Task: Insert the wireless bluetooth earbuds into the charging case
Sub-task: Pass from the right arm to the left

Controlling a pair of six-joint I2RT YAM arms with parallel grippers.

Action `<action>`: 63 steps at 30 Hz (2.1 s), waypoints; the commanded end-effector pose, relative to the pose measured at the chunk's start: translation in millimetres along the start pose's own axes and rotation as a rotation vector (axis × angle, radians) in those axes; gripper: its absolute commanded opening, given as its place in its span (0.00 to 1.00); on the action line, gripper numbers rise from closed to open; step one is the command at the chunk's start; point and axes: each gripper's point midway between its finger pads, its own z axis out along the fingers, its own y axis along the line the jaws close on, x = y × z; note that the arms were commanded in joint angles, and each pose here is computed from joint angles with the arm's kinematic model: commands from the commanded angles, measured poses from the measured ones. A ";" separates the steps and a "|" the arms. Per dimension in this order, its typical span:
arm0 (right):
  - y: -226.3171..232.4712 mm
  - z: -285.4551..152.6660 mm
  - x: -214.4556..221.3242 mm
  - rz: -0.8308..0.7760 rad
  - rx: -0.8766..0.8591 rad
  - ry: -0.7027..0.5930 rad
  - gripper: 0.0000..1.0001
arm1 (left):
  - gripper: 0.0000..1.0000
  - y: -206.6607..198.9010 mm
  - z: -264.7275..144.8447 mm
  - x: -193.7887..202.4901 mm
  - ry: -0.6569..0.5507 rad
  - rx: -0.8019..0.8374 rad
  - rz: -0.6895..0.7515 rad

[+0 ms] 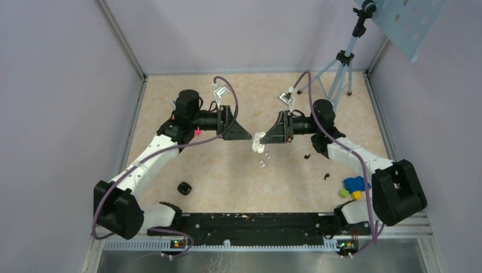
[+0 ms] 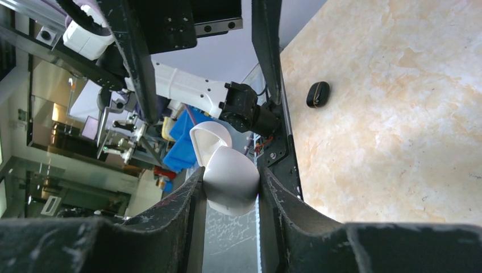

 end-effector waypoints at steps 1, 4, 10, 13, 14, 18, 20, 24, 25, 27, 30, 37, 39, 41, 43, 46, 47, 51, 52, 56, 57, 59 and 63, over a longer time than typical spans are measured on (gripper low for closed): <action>27.7 1.7 -14.5 -0.126 -0.048 -0.011 0.00 | 0.87 -17.9 -6.5 1.2 -0.026 0.054 0.054; 27.6 1.4 -14.5 -0.125 -0.047 -0.015 0.00 | 0.83 -25.0 -8.0 7.3 -0.049 0.112 0.049; 29.7 1.3 -14.7 -0.123 -0.055 -0.021 0.00 | 0.84 -31.6 -2.6 17.7 -0.011 0.167 0.031; 30.6 1.2 -14.4 -0.121 -0.059 -0.022 0.00 | 0.84 -35.6 6.4 17.2 -0.011 0.167 0.053; 30.9 1.2 -14.8 -0.122 -0.062 -0.025 0.00 | 0.82 -35.3 8.9 17.0 -0.009 0.166 0.054; 32.0 1.3 -15.5 -0.119 -0.065 -0.025 0.00 | 0.77 -35.3 15.8 15.2 -0.007 0.173 0.059; 32.7 1.1 -15.7 -0.119 -0.064 -0.023 0.00 | 0.75 -34.5 17.8 14.5 -0.007 0.172 0.056; 32.2 0.9 -14.3 -0.118 -0.063 -0.022 0.00 | 0.71 -33.9 19.2 12.3 -0.025 0.164 0.050; 31.6 0.8 -14.1 -0.117 -0.062 -0.023 0.00 | 0.70 -34.2 19.4 11.5 -0.032 0.161 0.051; 31.4 0.9 -13.7 -0.116 -0.062 -0.022 0.00 | 0.69 -33.6 19.3 8.2 -0.050 0.150 0.055; 31.5 0.8 -13.7 -0.116 -0.062 -0.022 0.00 | 0.65 -33.0 19.8 4.0 -0.071 0.139 0.056; 31.0 0.9 -13.6 -0.116 -0.060 -0.022 0.00 | 0.60 -37.1 19.4 3.7 -0.070 0.161 0.055; 30.5 0.9 -13.2 -0.117 -0.060 -0.022 0.00 | 0.60 -36.8 19.3 3.4 -0.071 0.158 0.056; 30.4 1.1 -12.9 -0.117 -0.060 -0.022 0.00 | 0.59 -35.6 19.6 3.3 -0.070 0.152 0.054; 30.8 1.0 -12.6 -0.117 -0.062 -0.020 0.00 | 0.55 -35.0 19.7 3.4 -0.070 0.149 0.052; 31.7 0.8 -12.7 -0.120 -0.064 -0.018 0.00 | 0.50 -34.0 20.3 2.7 -0.073 0.142 0.047; 32.2 0.8 -12.6 -0.122 -0.065 -0.017 0.00 | 0.49 -34.9 20.0 2.0 -0.075 0.142 0.050; 31.4 1.0 -12.4 -0.121 -0.062 -0.017 0.00 | 0.45 -35.0 19.8 1.0 -0.075 0.134 0.053; 30.8 0.9 -12.4 -0.120 -0.061 -0.018 0.00 | 0.44 -35.0 19.8 1.0 -0.075 0.133 0.053; 29.8 0.9 -11.7 -0.117 -0.059 -0.019 0.00 | 0.58 -35.1 20.0 0.6 -0.073 0.134 0.042; 30.0 0.8 -12.0 -0.118 -0.059 -0.020 0.00 | 0.60 -35.1 20.0 1.1 -0.071 0.133 0.040; 30.4 0.9 -11.5 -0.117 -0.061 -0.018 0.00 | 0.61 -33.9 19.7 0.9 -0.069 0.128 0.043; 31.3 0.7 -10.9 -0.118 -0.063 -0.015 0.00 | 0.62 -31.6 19.9 5.8 -0.048 0.134 0.034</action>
